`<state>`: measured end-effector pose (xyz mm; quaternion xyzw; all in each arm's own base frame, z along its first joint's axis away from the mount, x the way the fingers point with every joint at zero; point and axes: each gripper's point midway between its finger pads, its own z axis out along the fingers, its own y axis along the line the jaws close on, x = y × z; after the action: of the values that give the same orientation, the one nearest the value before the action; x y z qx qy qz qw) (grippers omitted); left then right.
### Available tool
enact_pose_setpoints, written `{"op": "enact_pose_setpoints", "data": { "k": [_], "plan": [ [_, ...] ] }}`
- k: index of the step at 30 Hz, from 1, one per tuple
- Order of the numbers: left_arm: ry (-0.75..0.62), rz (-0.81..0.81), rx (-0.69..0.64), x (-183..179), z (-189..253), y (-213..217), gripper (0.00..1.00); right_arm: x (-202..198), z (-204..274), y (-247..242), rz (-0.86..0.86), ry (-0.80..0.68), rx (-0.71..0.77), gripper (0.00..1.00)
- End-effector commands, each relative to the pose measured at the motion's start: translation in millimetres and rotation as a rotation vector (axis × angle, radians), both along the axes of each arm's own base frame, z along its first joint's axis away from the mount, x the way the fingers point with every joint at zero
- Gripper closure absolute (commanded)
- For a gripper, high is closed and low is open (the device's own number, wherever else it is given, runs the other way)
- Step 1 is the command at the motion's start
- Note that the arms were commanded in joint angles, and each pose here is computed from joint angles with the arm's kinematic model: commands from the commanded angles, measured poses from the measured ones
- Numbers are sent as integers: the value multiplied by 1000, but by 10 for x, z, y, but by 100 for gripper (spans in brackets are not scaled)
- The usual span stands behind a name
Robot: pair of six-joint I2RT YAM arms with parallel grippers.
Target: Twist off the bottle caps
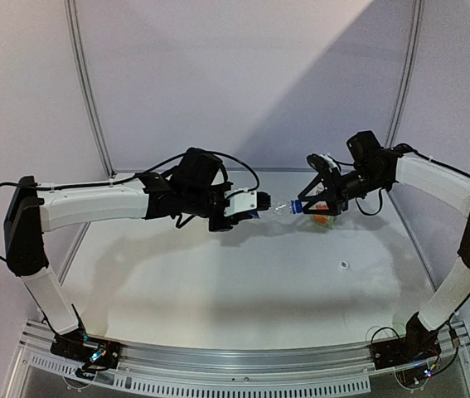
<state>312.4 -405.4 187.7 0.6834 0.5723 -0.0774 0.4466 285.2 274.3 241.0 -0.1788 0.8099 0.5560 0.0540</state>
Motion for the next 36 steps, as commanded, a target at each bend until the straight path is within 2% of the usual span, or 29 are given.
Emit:
{"op": "enact_pose_setpoints", "data": {
  "k": [1, 8, 16, 20, 23, 26, 28, 29, 31, 33, 34, 36],
  "plan": [
    [-26, 6, -30, 53, 140, -8, 100, 87, -33, 66, -23, 88, 31, 33],
    [-22, 13, -36, 62, 135, -17, 100, 115, -55, 87, -16, 105, 41, 43],
    [-8, 30, -49, 90, 128, -42, 100, 19, -81, 53, 12, 87, 31, 49],
    [-5, 32, -50, 91, 122, -43, 100, 17, -66, 56, 18, 78, 39, 60],
    [-1, 32, -49, 89, 111, -42, 100, 26, -50, 60, 24, 56, 43, 65],
    [3, 33, -52, 85, 114, -45, 100, 51, 7, 60, 31, 3, 37, 77],
    [6, 31, -53, 80, 112, -46, 100, 23, 73, 53, 62, -95, -5, 82],
    [12, 25, -52, 65, 102, -49, 100, -12, 104, 52, 100, -189, -47, 89],
    [23, 8, -52, 25, 89, -44, 100, -91, 67, 62, 242, -483, -176, 95],
    [25, -27, -42, -34, 35, -40, 100, -171, -23, 69, 392, -764, -287, 96],
    [24, -39, -35, -56, -1, -33, 100, -198, -90, 57, 491, -950, -323, 96],
    [14, -52, -26, -62, -35, -32, 100, -124, -119, 17, 552, -1265, -390, 96]
  ]
}}
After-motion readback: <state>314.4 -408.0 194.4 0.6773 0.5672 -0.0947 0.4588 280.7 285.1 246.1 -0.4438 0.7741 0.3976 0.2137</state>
